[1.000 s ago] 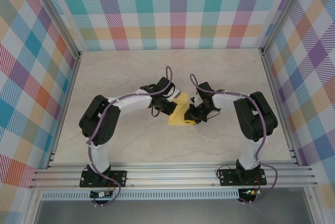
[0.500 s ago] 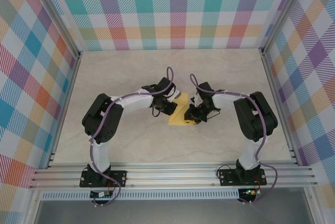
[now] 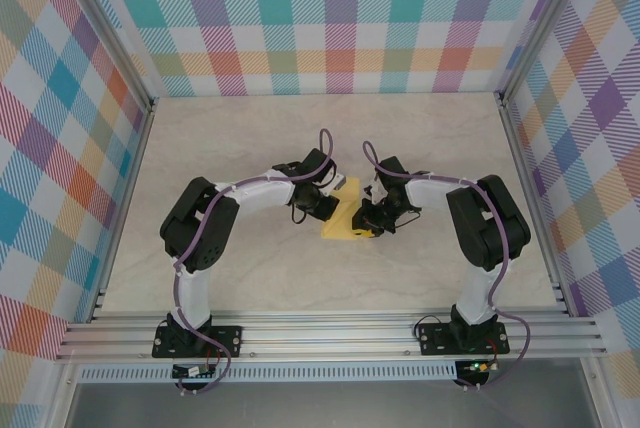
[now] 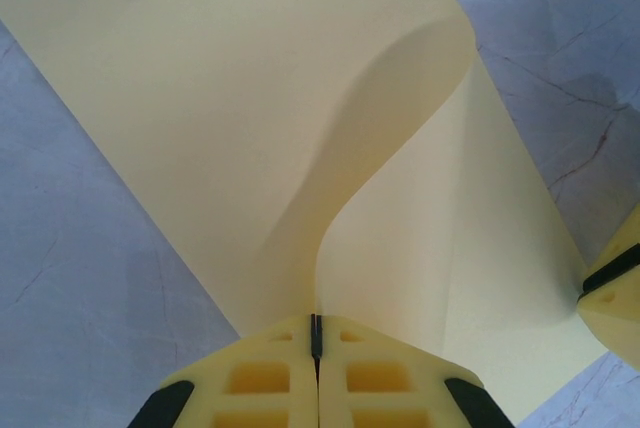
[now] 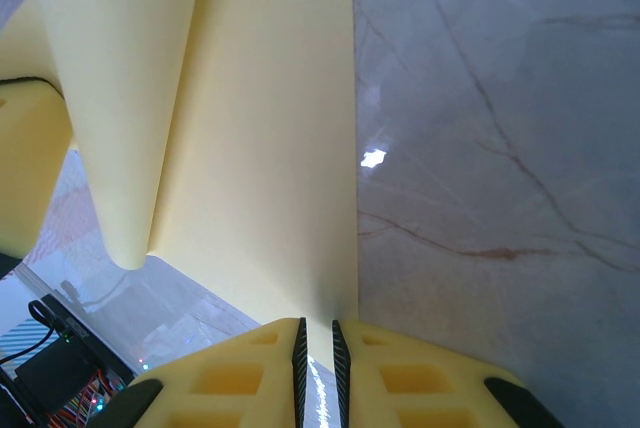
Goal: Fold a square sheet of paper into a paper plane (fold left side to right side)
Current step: Fold the triangle a second time at the center of the table.
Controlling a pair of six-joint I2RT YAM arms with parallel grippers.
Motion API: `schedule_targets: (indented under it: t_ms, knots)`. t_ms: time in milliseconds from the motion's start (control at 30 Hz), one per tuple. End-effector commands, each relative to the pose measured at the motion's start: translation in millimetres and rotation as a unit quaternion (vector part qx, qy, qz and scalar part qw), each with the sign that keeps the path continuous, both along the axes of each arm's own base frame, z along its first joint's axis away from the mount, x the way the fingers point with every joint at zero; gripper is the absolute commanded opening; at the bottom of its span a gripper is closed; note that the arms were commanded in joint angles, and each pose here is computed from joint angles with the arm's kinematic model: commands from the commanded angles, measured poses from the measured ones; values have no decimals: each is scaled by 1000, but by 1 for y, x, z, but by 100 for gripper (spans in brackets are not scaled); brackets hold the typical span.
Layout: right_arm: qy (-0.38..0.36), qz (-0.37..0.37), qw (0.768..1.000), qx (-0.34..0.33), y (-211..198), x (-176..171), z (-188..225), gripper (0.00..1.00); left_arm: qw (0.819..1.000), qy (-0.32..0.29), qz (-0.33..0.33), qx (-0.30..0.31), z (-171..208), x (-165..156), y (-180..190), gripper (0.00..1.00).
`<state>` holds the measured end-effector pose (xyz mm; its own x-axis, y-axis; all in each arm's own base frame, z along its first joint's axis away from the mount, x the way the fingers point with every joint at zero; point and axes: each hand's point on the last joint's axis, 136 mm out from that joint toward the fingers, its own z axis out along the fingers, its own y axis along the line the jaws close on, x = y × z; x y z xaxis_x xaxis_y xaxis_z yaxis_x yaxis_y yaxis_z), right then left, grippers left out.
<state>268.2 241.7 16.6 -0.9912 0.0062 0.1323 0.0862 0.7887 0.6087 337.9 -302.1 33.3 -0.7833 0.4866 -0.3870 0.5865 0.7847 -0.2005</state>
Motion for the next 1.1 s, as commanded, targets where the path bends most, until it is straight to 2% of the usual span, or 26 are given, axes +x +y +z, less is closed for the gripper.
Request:
schedule_targets:
  t_ms: [0,1067]
  knots:
    - [8,15,1000,-25,-3,-8,-14,17,1000,-6,-3,-13,6,10,-2,4]
    - [10,17,999,-29,-2,-7,-14,17,1000,-13,2,-4,-2,18,-1,4]
